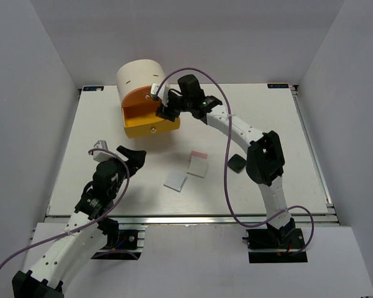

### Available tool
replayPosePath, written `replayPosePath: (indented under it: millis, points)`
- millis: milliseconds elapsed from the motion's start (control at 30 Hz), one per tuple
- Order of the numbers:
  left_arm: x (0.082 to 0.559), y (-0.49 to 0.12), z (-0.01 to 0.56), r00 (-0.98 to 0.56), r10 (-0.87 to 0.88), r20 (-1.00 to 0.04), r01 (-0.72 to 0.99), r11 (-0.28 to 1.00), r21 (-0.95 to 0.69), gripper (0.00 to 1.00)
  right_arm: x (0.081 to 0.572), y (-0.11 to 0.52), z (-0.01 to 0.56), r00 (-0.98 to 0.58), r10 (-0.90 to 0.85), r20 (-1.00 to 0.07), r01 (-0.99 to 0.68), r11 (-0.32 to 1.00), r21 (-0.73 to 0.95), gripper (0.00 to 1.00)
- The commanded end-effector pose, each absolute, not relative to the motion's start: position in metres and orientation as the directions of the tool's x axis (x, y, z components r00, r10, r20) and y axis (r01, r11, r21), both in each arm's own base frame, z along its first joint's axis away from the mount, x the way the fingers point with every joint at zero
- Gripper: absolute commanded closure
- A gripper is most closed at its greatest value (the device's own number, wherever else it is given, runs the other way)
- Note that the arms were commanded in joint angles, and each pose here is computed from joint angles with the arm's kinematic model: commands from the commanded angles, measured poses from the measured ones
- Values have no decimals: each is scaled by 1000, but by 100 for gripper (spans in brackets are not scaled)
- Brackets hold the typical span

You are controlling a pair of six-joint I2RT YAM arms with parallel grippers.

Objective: Organize the makeup

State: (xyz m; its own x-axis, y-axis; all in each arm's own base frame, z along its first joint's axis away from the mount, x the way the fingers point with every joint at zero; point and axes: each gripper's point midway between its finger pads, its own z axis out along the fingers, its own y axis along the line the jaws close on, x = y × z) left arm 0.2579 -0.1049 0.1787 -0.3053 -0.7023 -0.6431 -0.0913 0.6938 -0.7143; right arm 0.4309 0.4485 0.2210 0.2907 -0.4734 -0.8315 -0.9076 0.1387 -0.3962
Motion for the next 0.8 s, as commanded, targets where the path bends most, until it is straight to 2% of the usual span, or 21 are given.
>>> replayPosePath:
  millis: [0, 67, 100, 133, 167, 200, 233, 267, 300, 467, 533, 633, 767]
  points:
    - [262, -113, 184, -309, -717, -624, -61, 670, -740, 18, 431, 449, 267, 364, -425, -829, -869, 167, -466, 40]
    - [265, -118, 184, -318, -722, -615, -55, 662, -748, 30, 430, 447, 282, 368, -409, -835, -862, 187, -471, 41]
    - [266, -119, 186, -316, -726, -611, -53, 656, -753, 37, 429, 445, 289, 367, -401, -839, -859, 201, -472, 45]
    - [268, -120, 188, -311, -733, -605, -49, 648, -760, 54, 431, 443, 298, 348, -390, -852, -855, 240, -459, 49]
    - [269, -121, 190, -311, -742, -594, -49, 637, -770, 63, 429, 435, 320, 351, -367, -862, -844, 274, -460, 57]
    - [272, -123, 187, -319, -744, -588, -57, 634, -771, 72, 428, 429, 322, 329, -361, -872, -847, 296, -442, 80]
    - [274, -124, 189, -314, -752, -579, -57, 624, -779, 81, 429, 422, 330, 313, -350, -883, -841, 330, -429, 92]
    - [276, -126, 190, -313, -768, -558, -68, 604, -794, 95, 427, 407, 356, 300, -301, -905, -829, 388, -403, 100]
    - [279, -127, 184, -322, -773, -547, -89, 600, -795, 100, 427, 398, 361, 279, -288, -916, -827, 413, -381, 100]
    - [295, -132, 180, -283, -874, -396, -188, 455, -870, 100, 424, 329, 357, 89, -247, -965, -796, 565, -218, 100]
    - [305, -133, 173, -274, -891, -362, -222, 424, -878, 100, 432, 296, 332, -4, -254, -967, -755, 635, -164, 100]
    - [324, -131, 175, -247, -922, -297, -279, 361, -890, 100, 431, 242, 329, -35, -235, -971, -691, 708, -146, 100]
    - [352, -130, 178, -228, -934, -276, -318, 340, -885, 100, 425, 209, 317, -76, -221, -972, -653, 748, -119, 100]
